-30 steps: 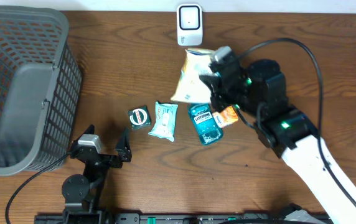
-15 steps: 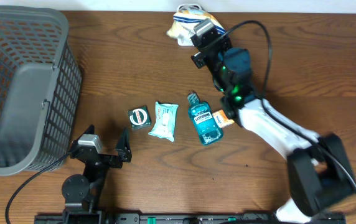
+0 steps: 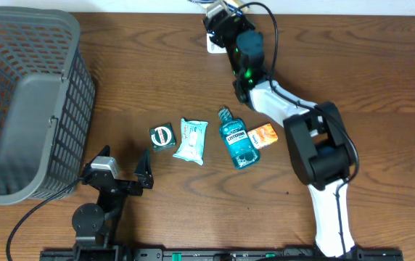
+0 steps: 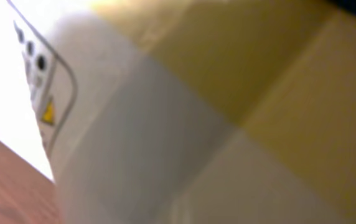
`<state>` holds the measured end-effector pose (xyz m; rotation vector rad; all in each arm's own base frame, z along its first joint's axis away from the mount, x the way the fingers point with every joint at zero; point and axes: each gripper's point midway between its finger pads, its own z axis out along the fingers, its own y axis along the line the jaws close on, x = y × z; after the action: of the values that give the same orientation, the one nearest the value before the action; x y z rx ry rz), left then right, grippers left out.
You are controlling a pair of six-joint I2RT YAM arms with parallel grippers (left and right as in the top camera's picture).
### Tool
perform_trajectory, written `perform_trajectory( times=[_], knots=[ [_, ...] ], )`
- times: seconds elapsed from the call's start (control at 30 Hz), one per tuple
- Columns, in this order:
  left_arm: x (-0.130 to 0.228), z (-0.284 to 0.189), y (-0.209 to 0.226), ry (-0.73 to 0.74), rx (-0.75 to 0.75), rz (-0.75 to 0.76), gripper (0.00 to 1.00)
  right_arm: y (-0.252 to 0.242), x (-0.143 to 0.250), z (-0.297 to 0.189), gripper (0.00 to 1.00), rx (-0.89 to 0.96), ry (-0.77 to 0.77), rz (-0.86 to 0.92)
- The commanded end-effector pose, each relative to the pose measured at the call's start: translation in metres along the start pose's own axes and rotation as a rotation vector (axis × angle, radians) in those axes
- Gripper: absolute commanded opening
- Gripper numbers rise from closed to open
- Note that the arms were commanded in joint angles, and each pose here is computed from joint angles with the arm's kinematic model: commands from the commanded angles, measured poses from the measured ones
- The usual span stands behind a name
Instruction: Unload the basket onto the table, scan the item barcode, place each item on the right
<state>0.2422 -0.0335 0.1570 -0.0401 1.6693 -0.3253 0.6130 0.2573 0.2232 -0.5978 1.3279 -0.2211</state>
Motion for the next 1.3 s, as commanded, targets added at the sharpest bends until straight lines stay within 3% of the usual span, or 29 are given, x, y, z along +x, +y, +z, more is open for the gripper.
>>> perform_trajectory(
  times=[0.0, 0.23, 0.5, 0.67, 0.83, 0.97, 1.1, 1.27],
  knots=[
    [0.015, 0.001, 0.002, 0.043, -0.001, 0.002, 0.98, -0.008, 0.008, 0.015, 0.01, 0.057, 0.004, -0.061],
    [0.015, 0.001, 0.002, 0.043, -0.001, 0.002, 0.98, -0.019, 0.019, 0.015, 0.01, 0.152, 0.054, -0.053],
    [0.015, 0.001, 0.002, 0.043, -0.001, 0.002, 0.98, -0.115, -0.023, -0.008, 0.01, 0.462, 0.122, -0.043],
    [0.015, 0.001, 0.002, 0.043, -0.001, 0.002, 0.98, -0.206, -0.014, -0.054, 0.01, 0.760, 0.374, -0.138],
    [0.015, 0.001, 0.002, 0.043, -0.001, 0.002, 0.98, -0.280, 0.039, -0.107, 0.01, 1.003, 0.663, -0.200],
    [0.015, 0.001, 0.002, 0.043, -0.001, 0.002, 0.98, -0.320, 0.111, -0.135, 0.01, 0.987, 0.899, -0.260],
    [0.015, 0.001, 0.002, 0.043, -0.002, 0.002, 0.98, -0.354, 0.212, -0.183, 0.01, 0.869, 1.110, -0.142],
    [0.015, 0.001, 0.002, 0.043, -0.002, 0.002, 0.98, -0.401, 0.274, -0.247, 0.01, 0.920, 1.230, -0.002]
  ],
)
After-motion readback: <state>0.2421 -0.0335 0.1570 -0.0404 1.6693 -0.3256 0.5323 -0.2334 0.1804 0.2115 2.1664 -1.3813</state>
